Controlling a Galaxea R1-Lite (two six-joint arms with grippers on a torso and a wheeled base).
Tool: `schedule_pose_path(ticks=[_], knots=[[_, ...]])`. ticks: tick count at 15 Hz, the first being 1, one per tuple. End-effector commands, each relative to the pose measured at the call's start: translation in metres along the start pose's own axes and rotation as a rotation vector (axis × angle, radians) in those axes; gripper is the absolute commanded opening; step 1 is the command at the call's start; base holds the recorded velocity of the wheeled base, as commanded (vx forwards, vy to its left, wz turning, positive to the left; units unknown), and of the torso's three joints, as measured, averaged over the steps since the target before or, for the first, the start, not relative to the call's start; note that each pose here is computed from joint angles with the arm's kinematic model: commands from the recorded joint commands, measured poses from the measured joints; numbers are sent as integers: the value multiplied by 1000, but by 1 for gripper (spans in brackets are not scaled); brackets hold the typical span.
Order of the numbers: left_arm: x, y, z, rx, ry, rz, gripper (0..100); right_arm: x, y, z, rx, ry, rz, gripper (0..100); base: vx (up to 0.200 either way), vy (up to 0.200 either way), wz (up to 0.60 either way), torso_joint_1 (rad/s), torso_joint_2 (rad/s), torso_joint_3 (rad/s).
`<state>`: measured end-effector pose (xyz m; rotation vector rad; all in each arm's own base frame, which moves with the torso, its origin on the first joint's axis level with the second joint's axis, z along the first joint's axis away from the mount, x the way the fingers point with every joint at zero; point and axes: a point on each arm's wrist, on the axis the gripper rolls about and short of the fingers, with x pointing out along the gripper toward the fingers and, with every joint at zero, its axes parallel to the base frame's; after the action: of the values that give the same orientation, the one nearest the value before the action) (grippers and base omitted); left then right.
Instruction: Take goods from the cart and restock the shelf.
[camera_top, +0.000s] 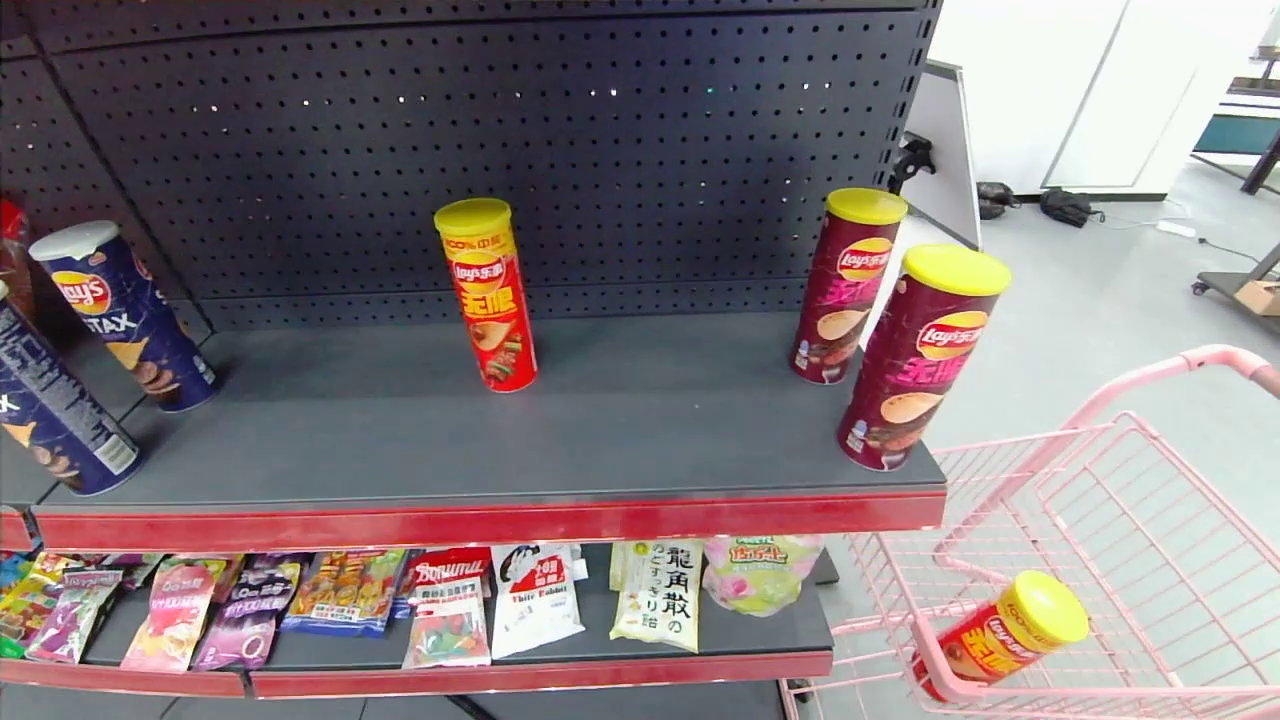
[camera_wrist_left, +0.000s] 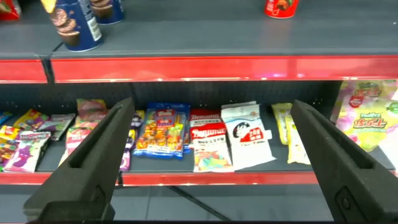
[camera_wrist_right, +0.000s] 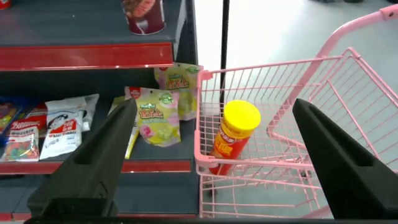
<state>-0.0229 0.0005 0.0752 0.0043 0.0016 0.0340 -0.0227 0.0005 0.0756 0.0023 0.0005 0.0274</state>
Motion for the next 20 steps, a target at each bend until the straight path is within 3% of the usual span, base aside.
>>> schedule_pose_path(ticks=[1, 9, 20], knots=[[0, 0, 0, -1, 2, 1, 100, 0, 0, 0, 1, 0, 0, 100, 0, 0, -600, 2, 2, 7], [0, 0, 0, -1, 2, 1, 100, 0, 0, 0, 2, -2, 0, 100, 0, 0, -600, 1, 2, 2], [0, 0, 0, -3, 2, 1, 100, 0, 0, 0, 4, 0, 0, 100, 0, 0, 0, -22, 44, 28]])
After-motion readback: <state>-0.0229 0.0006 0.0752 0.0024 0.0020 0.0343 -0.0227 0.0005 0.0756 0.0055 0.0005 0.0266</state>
